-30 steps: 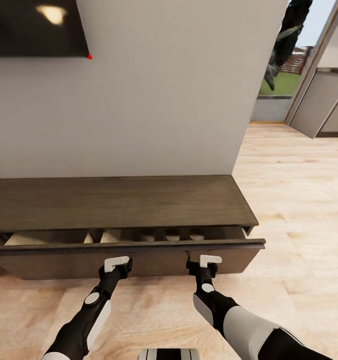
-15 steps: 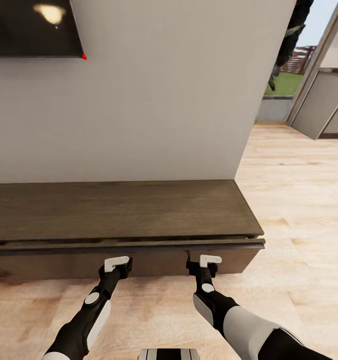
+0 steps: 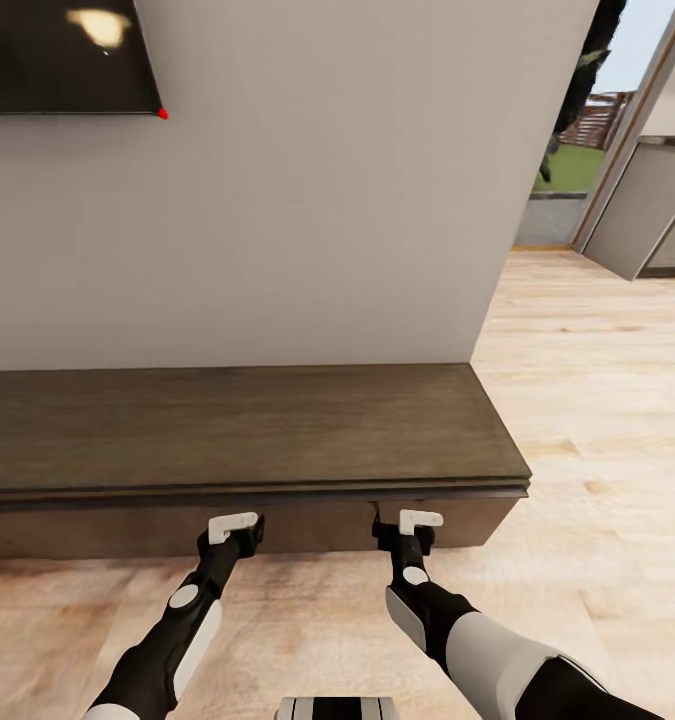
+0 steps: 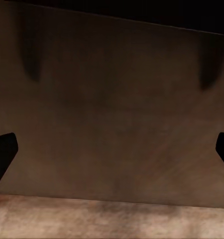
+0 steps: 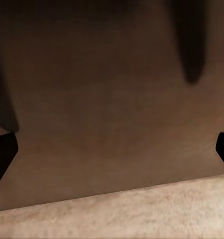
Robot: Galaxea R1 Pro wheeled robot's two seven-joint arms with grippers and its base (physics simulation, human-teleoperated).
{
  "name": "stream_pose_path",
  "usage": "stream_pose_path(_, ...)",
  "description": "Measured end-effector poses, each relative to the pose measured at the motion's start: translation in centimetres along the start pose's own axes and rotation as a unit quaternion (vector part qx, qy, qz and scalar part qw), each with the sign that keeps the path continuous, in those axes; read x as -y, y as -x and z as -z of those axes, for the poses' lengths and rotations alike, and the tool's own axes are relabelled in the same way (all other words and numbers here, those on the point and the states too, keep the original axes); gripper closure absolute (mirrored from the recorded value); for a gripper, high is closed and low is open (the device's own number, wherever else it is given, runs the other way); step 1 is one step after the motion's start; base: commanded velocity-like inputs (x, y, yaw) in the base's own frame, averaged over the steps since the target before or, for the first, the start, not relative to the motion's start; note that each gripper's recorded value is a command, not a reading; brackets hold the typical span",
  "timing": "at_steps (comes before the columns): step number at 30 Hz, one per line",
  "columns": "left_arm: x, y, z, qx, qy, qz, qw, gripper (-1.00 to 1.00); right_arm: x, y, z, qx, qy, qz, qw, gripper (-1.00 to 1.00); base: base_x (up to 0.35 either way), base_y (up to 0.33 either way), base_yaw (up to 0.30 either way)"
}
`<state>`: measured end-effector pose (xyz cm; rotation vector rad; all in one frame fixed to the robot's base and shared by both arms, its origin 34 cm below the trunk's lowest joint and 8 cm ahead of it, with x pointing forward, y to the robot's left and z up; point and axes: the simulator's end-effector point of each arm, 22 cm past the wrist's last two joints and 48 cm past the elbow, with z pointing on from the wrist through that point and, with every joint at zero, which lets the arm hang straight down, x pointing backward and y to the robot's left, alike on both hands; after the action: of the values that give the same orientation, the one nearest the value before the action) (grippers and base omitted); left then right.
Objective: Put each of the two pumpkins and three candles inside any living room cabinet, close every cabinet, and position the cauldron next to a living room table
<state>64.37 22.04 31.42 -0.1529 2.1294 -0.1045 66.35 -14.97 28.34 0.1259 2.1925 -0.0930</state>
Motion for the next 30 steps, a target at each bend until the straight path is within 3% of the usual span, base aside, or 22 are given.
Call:
stream_pose_path(15,-0.03,0.00,0.00,0.000,0.000,0.000,1.0000,-1.00,0.10,-0.31,0.09,-0.003,-0.002,0.000,1.0000,-1.00,0.038,0.009,0.000)
stream_pose_path(30,-0.06,-0.06,-0.01,-0.001,0.001,0.000,1.0000,-1.00,-0.05,0.07,-0.03,0.001,0.001,0.000,1.0000,-1.00,-0.144,0.000,0.000)
